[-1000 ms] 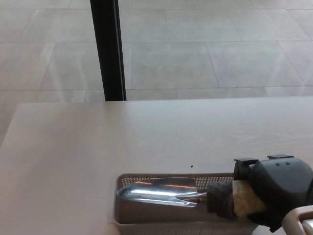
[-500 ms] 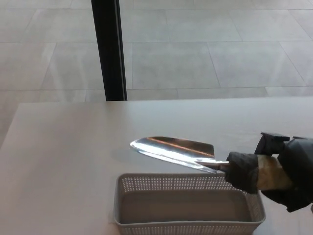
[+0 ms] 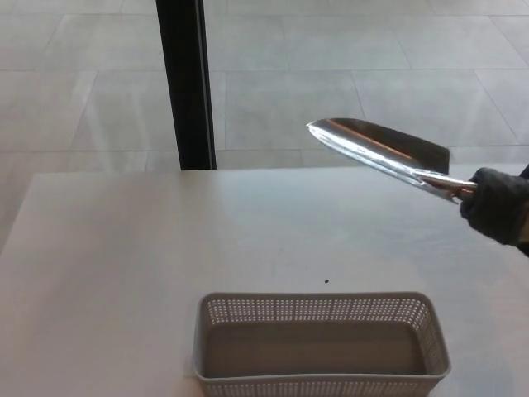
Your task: A garden tool is kept on the righthand side and a container is kept on the lefthand side on a desk infront of the robot. the robot uses its right hand to pick up the garden tool and makes a scooping motion inside the container
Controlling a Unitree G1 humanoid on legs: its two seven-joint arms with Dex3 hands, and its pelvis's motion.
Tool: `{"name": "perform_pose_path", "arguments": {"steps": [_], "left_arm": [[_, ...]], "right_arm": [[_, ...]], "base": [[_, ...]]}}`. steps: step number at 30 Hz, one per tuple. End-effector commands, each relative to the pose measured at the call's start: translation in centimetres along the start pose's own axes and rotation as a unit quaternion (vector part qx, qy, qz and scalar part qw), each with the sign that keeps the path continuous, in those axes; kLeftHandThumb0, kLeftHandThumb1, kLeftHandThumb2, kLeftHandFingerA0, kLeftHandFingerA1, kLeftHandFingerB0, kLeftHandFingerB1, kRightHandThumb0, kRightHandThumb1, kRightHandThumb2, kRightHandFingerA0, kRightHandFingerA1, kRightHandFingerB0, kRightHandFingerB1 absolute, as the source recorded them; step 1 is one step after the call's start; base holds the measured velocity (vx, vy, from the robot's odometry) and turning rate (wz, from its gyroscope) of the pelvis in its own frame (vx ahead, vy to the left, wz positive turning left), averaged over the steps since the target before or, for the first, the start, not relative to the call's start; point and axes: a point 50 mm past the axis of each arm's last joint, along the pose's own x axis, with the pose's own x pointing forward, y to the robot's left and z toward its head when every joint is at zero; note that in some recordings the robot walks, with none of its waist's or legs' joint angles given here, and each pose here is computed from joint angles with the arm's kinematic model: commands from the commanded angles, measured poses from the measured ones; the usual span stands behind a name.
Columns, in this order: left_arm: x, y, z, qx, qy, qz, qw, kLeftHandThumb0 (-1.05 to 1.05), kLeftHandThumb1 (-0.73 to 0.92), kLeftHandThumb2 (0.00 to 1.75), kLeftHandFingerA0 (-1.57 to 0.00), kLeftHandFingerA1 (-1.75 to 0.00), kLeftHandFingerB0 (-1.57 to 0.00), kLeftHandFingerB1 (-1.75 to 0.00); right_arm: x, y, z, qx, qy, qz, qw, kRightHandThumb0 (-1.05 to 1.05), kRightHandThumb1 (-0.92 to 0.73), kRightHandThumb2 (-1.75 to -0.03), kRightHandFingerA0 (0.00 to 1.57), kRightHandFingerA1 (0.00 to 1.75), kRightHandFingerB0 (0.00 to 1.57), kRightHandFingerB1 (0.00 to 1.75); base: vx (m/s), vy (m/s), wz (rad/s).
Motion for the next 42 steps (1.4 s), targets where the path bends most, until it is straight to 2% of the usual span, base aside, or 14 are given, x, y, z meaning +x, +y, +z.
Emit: {"name": "perform_pose_path", "arguments": {"steps": [1,4,15,17,20,21,23,24,27,33,36,40,41,42], "left_arm": [[-0.3,0.9,-0.7,0.012,0.01,0.014,1.0,-0.47,0.71,0.61,-0.6,-0.65,-0.53,-0.52],[-0.2,0.7,-1.0,0.003,0.018,0.014,1.0,-0.48,0.69,0.61,-0.61,-0.66,-0.55,-0.52],[-0.2,0.3,-1.2,-0.03,0.013,0.013,0.999,-0.48,0.65,0.59,-0.64,-0.68,-0.58,-0.53],[-0.2,0.3,-1.1,-0.02,0.013,0.007,1.0,-0.49,0.67,0.6,-0.61,-0.65,-0.55,-0.52],[-0.2,0.4,-1.1,-0.019,0.016,0.009,1.0,-0.48,0.67,0.6,-0.58,-0.65,-0.54,-0.52],[-0.2,0.4,-1.1,-0.019,0.015,0.01,1.0,-0.48,0.66,0.6,-0.6,-0.66,-0.55,-0.52],[-0.1,0.2,-1.0,-0.014,0.014,0.01,1.0,-0.48,0.67,0.6,-0.61,-0.67,-0.54,-0.52],[-0.1,0.1,-0.9,-0.012,0.016,0.01,1.0,-0.46,0.69,0.6,-0.61,-0.65,-0.54,-0.51],[-0.1,-0.1,-0.8,-0.01,0.014,0.007,1.0,-0.47,0.69,0.6,-0.62,-0.66,-0.54,-0.52],[-0.1,0.1,-0.7,-0.01,0.01,0.008,1.0,-0.5,0.68,0.6,-0.62,-0.64,-0.54,-0.51],[-0.1,0.2,-0.5,-0.007,0.006,0.007,1.0,-0.51,0.68,0.6,-0.6,-0.61,-0.53,-0.5],[-0.1,0.3,-0.1,0.0,0.001,0.007,1.0,-0.51,0.69,0.61,-0.58,-0.66,-0.53,-0.52],[-0.1,0.4,0.0,0.003,-0.004,0.007,1.0,-0.5,0.69,0.6,-0.59,-0.71,-0.54,-0.54],[-0.1,0.4,0.0,0.002,-0.005,0.007,1.0,-0.5,0.69,0.6,-0.59,-0.71,-0.54,-0.54]], "right_arm": [[1.5,-3.0,-3.4,0.026,0.068,-0.072,0.995,-0.25,-0.59,-0.87,0.88,1.75,0.73,1.51],[1.4,-2.1,-4.9,0.001,0.1,-0.029,0.995,-0.2,-0.51,-0.97,0.92,1.74,0.85,1.26],[-1.0,2.8,-10.2,0.008,0.243,0.075,0.967,-0.16,-0.6,-0.83,1.01,1.66,0.71,1.35],[-1.6,4.2,-10.7,-0.024,0.254,0.116,0.96,-0.26,-0.63,-0.77,0.88,1.73,0.7,1.48],[-1.8,5.3,-10.5,-0.049,0.247,0.14,0.958,-0.19,-0.7,-0.68,0.97,1.74,0.67,1.36],[-1.9,5.6,-10.5,-0.052,0.246,0.145,0.957,-0.26,-0.67,-0.69,0.87,1.66,0.82,0.87],[-2.0,6.4,-10.4,-0.053,0.246,0.152,0.956,-0.28,-0.65,-0.71,0.9,1.64,0.85,0.78],[-2.3,7.1,-10.3,-0.056,0.252,0.169,0.951,-0.3,-0.68,-0.69,0.88,1.63,0.74,1.11],[-2.5,7.6,-10.3,-0.076,0.246,0.183,0.949,-0.31,-0.7,-0.71,0.88,1.6,0.84,1.0],[-4.0,10.0,-9.0,-0.172,0.167,0.252,0.938,-0.4,-0.7,-0.62,0.85,1.38,0.72,0.53],[-4.0,10.1,-8.6,-0.168,0.157,0.246,0.942,-0.46,-0.7,-0.61,0.85,1.22,0.66,0.7],[-3.8,10.1,-8.3,-0.156,0.161,0.251,0.942,-0.56,-0.74,-0.62,0.63,0.83,0.47,0.46],[-3.5,9.9,-8.1,-0.158,0.166,0.265,0.937,-0.65,-0.62,-0.98,0.49,0.74,0.29,0.49],[-3.5,9.8,-8.0,-0.164,0.163,0.269,0.935,-0.65,-0.62,-0.98,0.49,0.74,0.29,0.49]], "base": [[0.0,0.0,0.0],[0.0,0.0,0.0],[0.0,0.0,0.0],[0.0,0.0,0.0],[0.0,0.0,0.0],[0.0,0.0,0.0],[0.0,0.0,0.0],[0.0,0.0,0.0],[0.0,0.0,0.0],[0.0,0.0,0.0],[0.0,0.0,0.0],[0.0,0.0,0.0],[0.0,0.0,0.0],[0.0,0.0,0.0]]}}
